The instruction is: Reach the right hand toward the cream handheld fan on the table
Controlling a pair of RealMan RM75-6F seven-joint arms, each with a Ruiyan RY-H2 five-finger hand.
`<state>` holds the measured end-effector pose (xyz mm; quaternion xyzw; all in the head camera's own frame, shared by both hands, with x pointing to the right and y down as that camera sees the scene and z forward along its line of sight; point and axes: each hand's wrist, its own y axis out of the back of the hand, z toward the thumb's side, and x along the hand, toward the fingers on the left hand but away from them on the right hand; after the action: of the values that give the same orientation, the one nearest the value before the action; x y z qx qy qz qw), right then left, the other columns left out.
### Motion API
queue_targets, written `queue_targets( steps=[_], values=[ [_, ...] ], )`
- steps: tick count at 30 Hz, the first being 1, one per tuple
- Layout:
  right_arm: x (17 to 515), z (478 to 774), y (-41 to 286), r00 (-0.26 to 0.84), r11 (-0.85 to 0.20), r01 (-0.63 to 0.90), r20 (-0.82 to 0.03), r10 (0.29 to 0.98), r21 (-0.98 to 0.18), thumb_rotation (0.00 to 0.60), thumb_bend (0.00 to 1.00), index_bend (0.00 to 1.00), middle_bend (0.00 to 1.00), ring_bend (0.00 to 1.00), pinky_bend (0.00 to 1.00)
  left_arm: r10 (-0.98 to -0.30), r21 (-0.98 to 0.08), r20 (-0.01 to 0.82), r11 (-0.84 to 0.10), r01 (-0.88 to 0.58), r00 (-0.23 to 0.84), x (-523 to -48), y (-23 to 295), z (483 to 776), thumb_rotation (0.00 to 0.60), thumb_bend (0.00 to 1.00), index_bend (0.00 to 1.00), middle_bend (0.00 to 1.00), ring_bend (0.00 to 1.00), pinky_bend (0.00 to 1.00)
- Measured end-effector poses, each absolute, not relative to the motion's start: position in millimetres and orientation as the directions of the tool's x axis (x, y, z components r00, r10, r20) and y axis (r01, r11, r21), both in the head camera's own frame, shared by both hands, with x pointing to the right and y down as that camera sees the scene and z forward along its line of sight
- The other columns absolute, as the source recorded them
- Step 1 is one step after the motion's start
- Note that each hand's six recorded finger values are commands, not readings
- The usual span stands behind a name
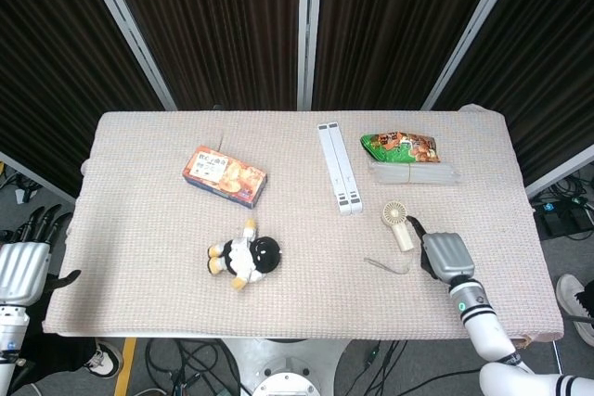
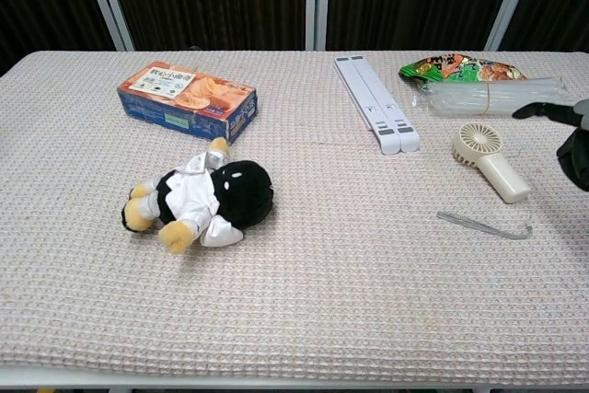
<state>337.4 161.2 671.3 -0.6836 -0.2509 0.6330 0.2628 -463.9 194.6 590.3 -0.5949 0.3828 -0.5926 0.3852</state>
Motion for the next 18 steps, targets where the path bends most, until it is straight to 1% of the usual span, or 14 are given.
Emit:
queue_targets(
  steps=[4, 7, 10, 11, 12, 13, 14, 15, 16, 17, 18],
  values=[
    [348.6, 646.7, 158.3, 0.067, -0.649, -0.019, -0.649, 0.758, -0.760, 0.600, 1.00, 0.00, 0.79, 0.76, 0.74, -0.913, -0.913, 0.407, -0.407, -0.001, 0.011, -461.2, 195.4, 589.0, 0.600, 0.03, 0.13, 0.07, 0.01, 0.22],
    [361.5, 624.8, 158.8, 0.060, -0.557, -0.029, -0.558, 0.828, -0.830, 0.600, 1.00, 0.00, 0.77, 0.76, 0.74, -0.913, -0.913, 0.407, -0.407, -0.002, 0.022, -456.6, 196.5, 589.0, 0.600, 0.03, 0.13, 0.06, 0.01, 0.22],
    [381.7, 602.9, 163.3, 0.041, -0.457, -0.026, -0.458, 0.888, -0.889, 0.600, 1.00, 0.00, 0.74, 0.73, 0.73, -0.913, -0.914, 0.406, -0.406, -0.003, 0.036, -451.3, 196.9, 588.6, 0.600, 0.03, 0.13, 0.07, 0.01, 0.22],
    [391.8, 595.0, 165.9, 0.031, -0.419, -0.025, -0.420, 0.907, -0.907, 0.600, 1.00, 0.00, 0.69, 0.67, 0.66, -0.914, -0.914, 0.405, -0.405, -0.003, 0.040, -449.4, 197.0, 588.2, 0.600, 0.03, 0.13, 0.07, 0.01, 0.22],
    [399.6, 589.6, 168.0, 0.023, -0.393, -0.025, -0.394, 0.919, -0.919, 0.600, 0.98, 0.00, 0.61, 0.58, 0.55, -0.914, -0.915, 0.403, -0.404, -0.003, 0.046, -447.0, 197.1, 587.7, 0.600, 0.03, 0.13, 0.06, 0.01, 0.22],
    [407.4, 585.1, 170.5, 0.018, -0.372, -0.027, -0.373, 0.928, -0.928, 0.600, 0.86, 0.00, 0.48, 0.44, 0.38, -0.914, -0.915, 0.402, -0.403, -0.003, 0.050, -445.3, 197.3, 587.3, 0.600, 0.03, 0.13, 0.06, 0.01, 0.22],
    [417.2, 580.7, 174.3, 0.017, -0.354, -0.038, -0.355, 0.935, -0.934, 0.600, 0.62, 0.00, 0.29, 0.24, 0.18, -0.914, -0.915, 0.402, -0.403, -0.003, 0.054, -443.5, 197.5, 586.9, 0.600, 0.03, 0.13, 0.06, 0.01, 0.22],
    [425.1, 578.3, 178.1, 0.017, -0.350, -0.054, -0.351, 0.936, -0.935, 0.600, 0.38, 0.00, 0.15, 0.11, 0.06, -0.914, -0.916, 0.401, -0.402, -0.002, 0.059, -441.3, 197.9, 586.3, 0.600, 0.03, 0.13, 0.07, 0.01, 0.22],
    [433.8, 576.0, 182.7, 0.013, -0.353, -0.073, -0.354, 0.935, -0.933, 0.600, 0.18, 0.00, 0.05, 0.02, 0.00, -0.914, -0.915, 0.402, -0.403, -0.002, 0.062, -439.9, 198.3, 586.0, 0.600, 0.03, 0.13, 0.07, 0.01, 0.22],
    [444.1, 572.6, 187.8, 0.006, -0.358, -0.091, -0.360, 0.933, -0.929, 0.600, 0.05, 0.00, 0.00, 0.00, 0.00, -0.913, -0.915, 0.402, -0.403, -0.003, 0.064, -438.7, 198.8, 585.6, 0.600, 0.03, 0.13, 0.06, 0.01, 0.22],
    [448.8, 570.0, 190.1, 0.004, -0.360, -0.091, -0.362, 0.932, -0.928, 0.600, 0.01, 0.00, 0.00, 0.00, 0.00, -0.913, -0.914, 0.404, -0.405, -0.003, 0.066, -437.2, 199.5, 585.1, 0.600, 0.03, 0.13, 0.06, 0.01, 0.22]
  ],
)
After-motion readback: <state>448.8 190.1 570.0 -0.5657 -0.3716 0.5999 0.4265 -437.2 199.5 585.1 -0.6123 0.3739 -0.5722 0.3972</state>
